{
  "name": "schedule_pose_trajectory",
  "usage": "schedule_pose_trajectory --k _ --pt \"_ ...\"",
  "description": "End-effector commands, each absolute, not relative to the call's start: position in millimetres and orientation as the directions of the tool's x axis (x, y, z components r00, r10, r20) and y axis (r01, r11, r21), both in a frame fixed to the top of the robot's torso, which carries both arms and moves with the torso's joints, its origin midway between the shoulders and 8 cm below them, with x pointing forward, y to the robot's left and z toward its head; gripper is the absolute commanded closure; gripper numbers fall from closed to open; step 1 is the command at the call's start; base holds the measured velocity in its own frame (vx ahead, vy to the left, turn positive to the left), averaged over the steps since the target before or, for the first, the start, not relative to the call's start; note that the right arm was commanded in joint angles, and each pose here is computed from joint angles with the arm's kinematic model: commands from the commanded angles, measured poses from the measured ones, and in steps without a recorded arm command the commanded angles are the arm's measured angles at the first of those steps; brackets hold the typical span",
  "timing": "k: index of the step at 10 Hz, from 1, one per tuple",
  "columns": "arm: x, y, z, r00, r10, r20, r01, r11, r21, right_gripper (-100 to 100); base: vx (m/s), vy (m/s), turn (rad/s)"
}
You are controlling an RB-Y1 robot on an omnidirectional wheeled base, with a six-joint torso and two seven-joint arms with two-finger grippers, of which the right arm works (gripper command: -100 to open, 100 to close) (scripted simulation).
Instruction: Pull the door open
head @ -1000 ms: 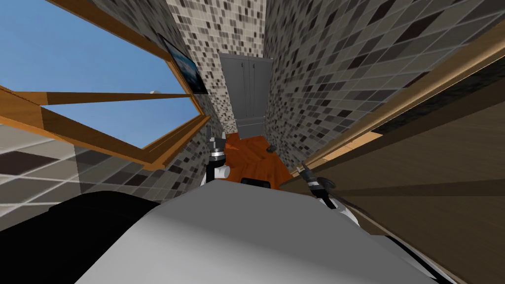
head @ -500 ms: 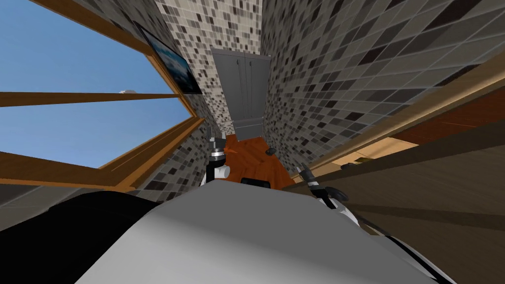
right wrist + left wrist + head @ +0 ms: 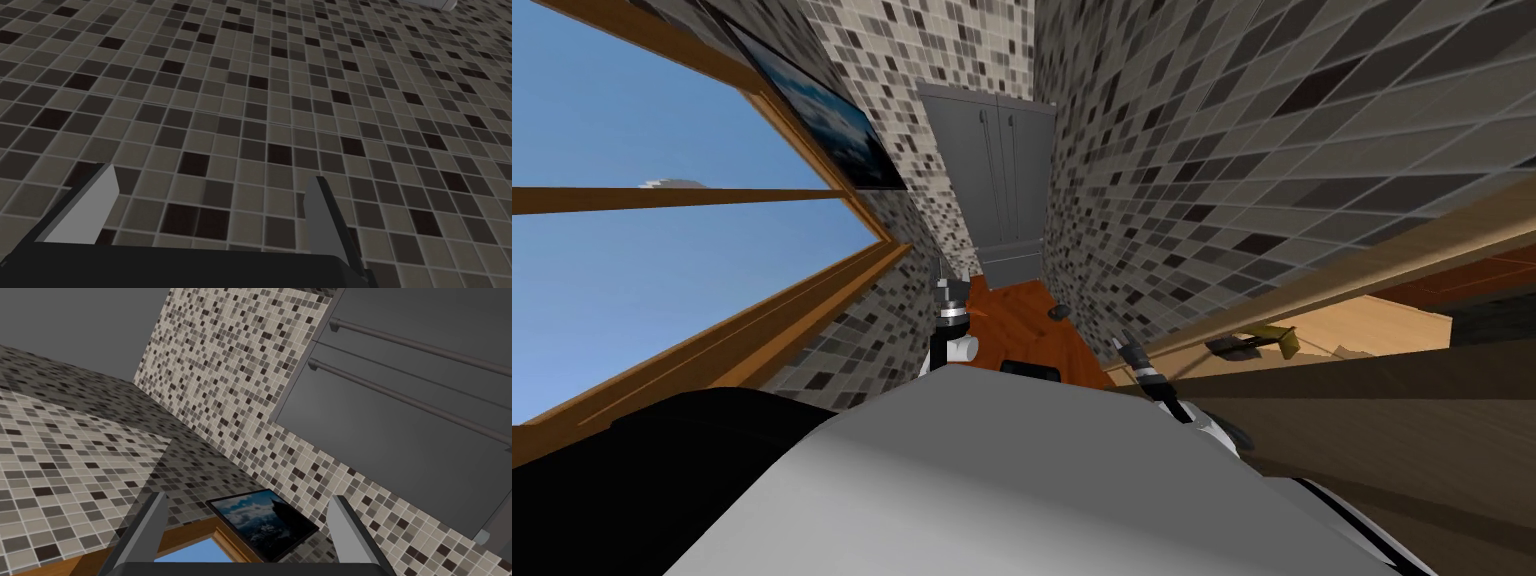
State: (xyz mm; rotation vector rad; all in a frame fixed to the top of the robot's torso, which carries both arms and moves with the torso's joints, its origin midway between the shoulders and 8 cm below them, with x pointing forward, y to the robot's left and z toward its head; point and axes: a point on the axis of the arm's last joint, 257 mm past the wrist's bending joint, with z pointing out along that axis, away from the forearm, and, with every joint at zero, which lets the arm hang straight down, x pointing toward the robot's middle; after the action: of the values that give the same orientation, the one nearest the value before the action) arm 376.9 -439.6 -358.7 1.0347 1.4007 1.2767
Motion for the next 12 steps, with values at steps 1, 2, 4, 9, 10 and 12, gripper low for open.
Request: schedule_pose_trajectory --k 1,2,4,9,10,12 --pt "377 -439 -359 -0.199 0.975 -0.099 -0.008 0.099 0.995 -100 0.176 -0.001 -0.072" --pt "377 -438 -359 -0.200 0.975 -0.099 -0.009 0.099 0.995 -100 0.177 0.033 -0.053" --pt "378 -437 -359 -0.202 0.974 -0.099 -0.009 0.099 0.995 -100 0.205 0.017 -0.069" --pt "379 -432 -359 -0.209 0.973 -0.098 -0.010 0.098 0.995 -100 0.216 -0.010 -0.082" --pt "380 -430 -359 -0.211 0.972 -0.098 -0.010 0.098 0.995 -100 0.240 -0.028 -0.097" --pt "381 -428 -359 -0.216 0.972 -0.098 -0.011 0.098 0.995 -100 0.203 -0.012 -0.139"
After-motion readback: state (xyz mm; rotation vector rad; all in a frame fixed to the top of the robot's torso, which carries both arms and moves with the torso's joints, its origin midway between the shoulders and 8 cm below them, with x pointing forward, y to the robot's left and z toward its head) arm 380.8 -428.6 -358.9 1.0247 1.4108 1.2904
